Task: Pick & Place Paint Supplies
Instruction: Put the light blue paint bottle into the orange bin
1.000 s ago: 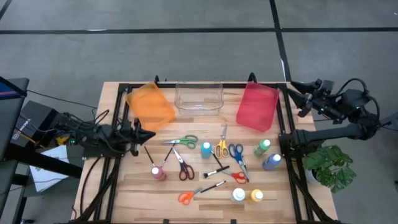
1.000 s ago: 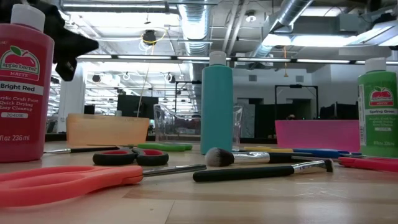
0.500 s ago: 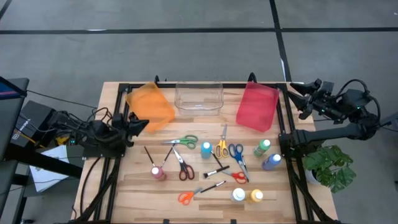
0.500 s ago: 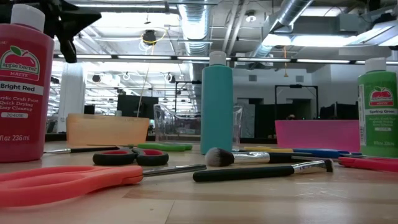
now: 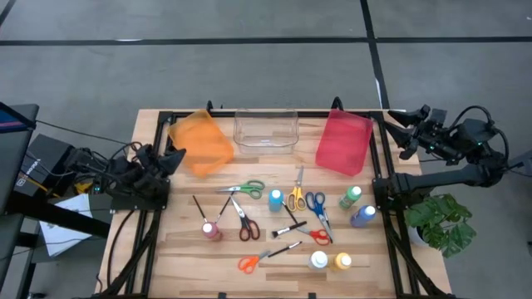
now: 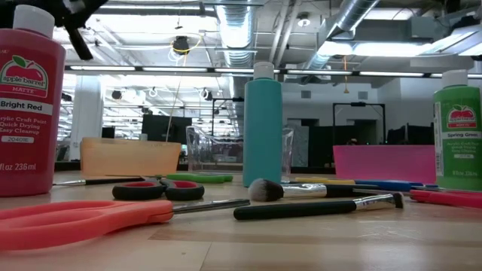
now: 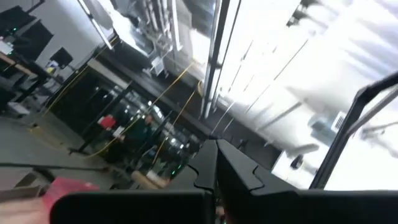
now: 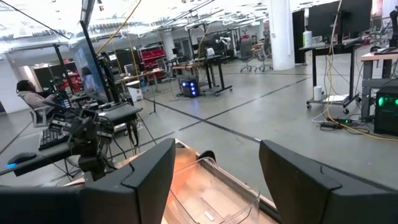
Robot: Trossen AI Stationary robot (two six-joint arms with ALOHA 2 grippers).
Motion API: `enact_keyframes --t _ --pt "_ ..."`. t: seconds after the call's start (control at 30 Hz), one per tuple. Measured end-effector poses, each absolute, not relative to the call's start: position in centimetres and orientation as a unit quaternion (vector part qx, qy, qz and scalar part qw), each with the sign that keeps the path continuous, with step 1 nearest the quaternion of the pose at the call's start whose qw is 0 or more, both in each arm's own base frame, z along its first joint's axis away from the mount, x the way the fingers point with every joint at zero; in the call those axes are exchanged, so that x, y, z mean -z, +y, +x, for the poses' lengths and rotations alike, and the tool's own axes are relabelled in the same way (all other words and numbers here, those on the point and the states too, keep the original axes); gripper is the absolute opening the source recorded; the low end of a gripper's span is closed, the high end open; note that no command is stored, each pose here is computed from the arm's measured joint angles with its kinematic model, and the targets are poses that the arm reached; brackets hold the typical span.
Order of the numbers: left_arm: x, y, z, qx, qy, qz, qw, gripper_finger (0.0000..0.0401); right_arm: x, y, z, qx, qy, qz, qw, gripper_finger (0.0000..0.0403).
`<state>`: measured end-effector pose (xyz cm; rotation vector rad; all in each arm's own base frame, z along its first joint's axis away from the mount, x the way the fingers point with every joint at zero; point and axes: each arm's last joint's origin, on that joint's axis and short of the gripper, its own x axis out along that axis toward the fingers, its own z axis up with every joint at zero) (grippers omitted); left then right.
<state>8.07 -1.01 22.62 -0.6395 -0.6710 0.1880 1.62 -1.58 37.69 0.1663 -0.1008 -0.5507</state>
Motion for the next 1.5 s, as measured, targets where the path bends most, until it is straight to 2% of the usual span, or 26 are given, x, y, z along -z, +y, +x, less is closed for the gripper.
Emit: enact_keyframes --t 0.5,0.63,0.83,0.93,1.07,1.17,1.33,1.5 --pt "-23.0 -0.9 7.8 -0.085 -0.345 -0.319 0.879 0.0003 -37.7 -1.6 1.6 0.271 -0.050 0.082 0.958 0.0233" --pt "-23.5 -0.6 7.2 -0.085 -0.379 -0.360 0.848 0.0003 -37.7 -1.6 1.6 0.271 -0.050 0.082 0.958 0.0233" --pt "-28.2 -0.8 6.3 -0.029 -0.411 -0.251 0.876 0.0001 -37.7 -1.6 1.6 0.271 -0.050 0.082 0.958 0.0233" --pt "-31.0 -1.0 6.0 -0.007 -0.408 -0.163 0.898 0.0001 -37.7 -1.6 1.6 0.272 -0.049 0.081 0.958 0.0233" --pt "-34.6 -0.9 4.0 0.056 -0.429 -0.050 0.900 0.0001 -37.7 -1.6 1.6 0.272 -0.049 0.081 0.958 0.0233" --pt "-35.9 -0.3 1.6 0.092 -0.398 -0.042 0.912 0.0000 -37.7 -1.6 1.6 0.272 -0.049 0.081 0.958 0.0233" --pt "-34.2 -0.1 1.1 0.106 -0.334 -0.051 0.935 0.0000 -37.7 -1.6 1.6 0.271 -0.050 0.085 0.957 0.0233" --pt "-31.1 -1.1 3.9 0.120 -0.255 -0.056 0.958 0.0000 -37.7 -1.6 1.6 0.271 -0.053 0.097 0.956 0.0233"
